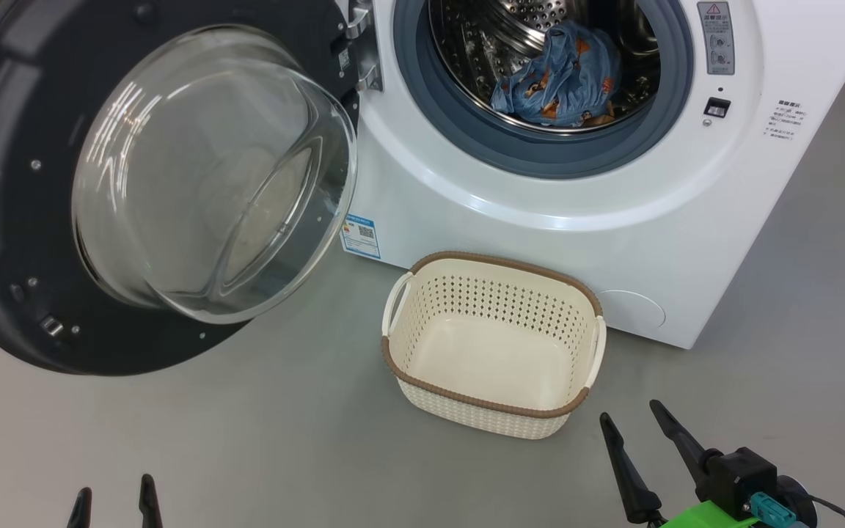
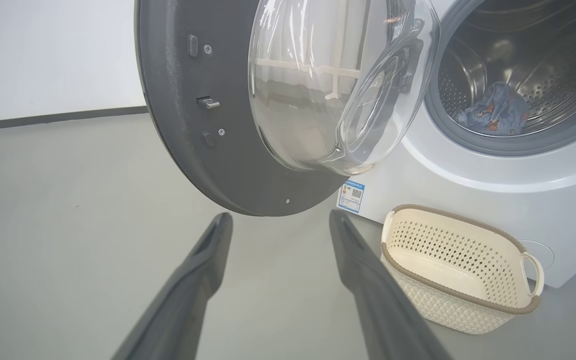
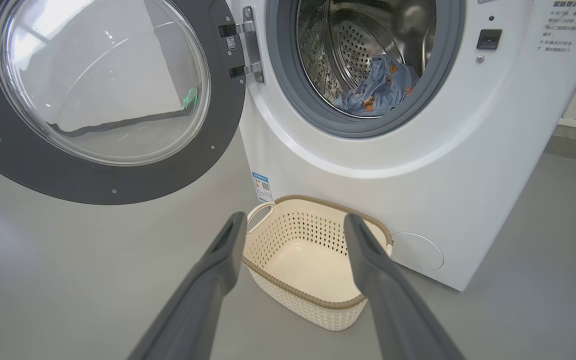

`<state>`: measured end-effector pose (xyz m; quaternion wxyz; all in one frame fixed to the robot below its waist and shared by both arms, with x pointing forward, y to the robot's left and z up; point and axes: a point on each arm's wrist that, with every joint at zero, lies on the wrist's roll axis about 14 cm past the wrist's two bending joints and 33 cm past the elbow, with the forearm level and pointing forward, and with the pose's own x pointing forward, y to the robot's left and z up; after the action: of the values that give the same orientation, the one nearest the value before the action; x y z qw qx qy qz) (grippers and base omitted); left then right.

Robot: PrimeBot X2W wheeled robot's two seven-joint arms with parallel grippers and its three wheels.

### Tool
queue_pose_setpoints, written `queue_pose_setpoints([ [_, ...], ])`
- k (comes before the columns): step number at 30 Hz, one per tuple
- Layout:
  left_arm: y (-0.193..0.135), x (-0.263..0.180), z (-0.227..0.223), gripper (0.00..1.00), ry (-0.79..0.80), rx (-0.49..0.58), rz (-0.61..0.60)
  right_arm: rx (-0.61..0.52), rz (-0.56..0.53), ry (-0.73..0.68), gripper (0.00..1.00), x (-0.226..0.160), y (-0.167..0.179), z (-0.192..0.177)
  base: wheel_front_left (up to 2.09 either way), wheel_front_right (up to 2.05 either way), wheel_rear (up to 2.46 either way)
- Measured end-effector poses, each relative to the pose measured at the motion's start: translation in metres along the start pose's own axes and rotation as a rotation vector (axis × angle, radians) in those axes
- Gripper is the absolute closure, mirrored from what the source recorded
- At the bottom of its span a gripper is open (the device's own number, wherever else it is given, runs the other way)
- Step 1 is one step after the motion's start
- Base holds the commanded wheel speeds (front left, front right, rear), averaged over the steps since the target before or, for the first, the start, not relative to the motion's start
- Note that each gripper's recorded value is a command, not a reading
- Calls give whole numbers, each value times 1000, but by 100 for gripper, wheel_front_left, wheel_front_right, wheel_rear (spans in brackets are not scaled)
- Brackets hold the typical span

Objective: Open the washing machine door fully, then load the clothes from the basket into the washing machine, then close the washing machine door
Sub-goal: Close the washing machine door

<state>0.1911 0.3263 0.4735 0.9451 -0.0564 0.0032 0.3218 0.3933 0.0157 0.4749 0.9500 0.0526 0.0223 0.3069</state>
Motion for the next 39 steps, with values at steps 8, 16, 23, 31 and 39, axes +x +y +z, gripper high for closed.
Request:
queue_pose_setpoints([
  [8,0,0,0,0,1,0,1,1,2,1,0,0,0,0,0,0,0],
  [16,3,-2,0,0,-2,-1,8,-1,10,0,0,2,3,0,0,0,0],
  [23,1,-1,1,0,-3,-3,3,-2,8,-1,0,0,3,1,0,0,0],
  [31,0,0,0,100,-3,-6,-3,-3,2,-2,0,-1,1,1,0,0,0],
  [39,9,1,3,100,-13,-75,18,-5,0,-5,0,-2,1,3,0,0,0],
])
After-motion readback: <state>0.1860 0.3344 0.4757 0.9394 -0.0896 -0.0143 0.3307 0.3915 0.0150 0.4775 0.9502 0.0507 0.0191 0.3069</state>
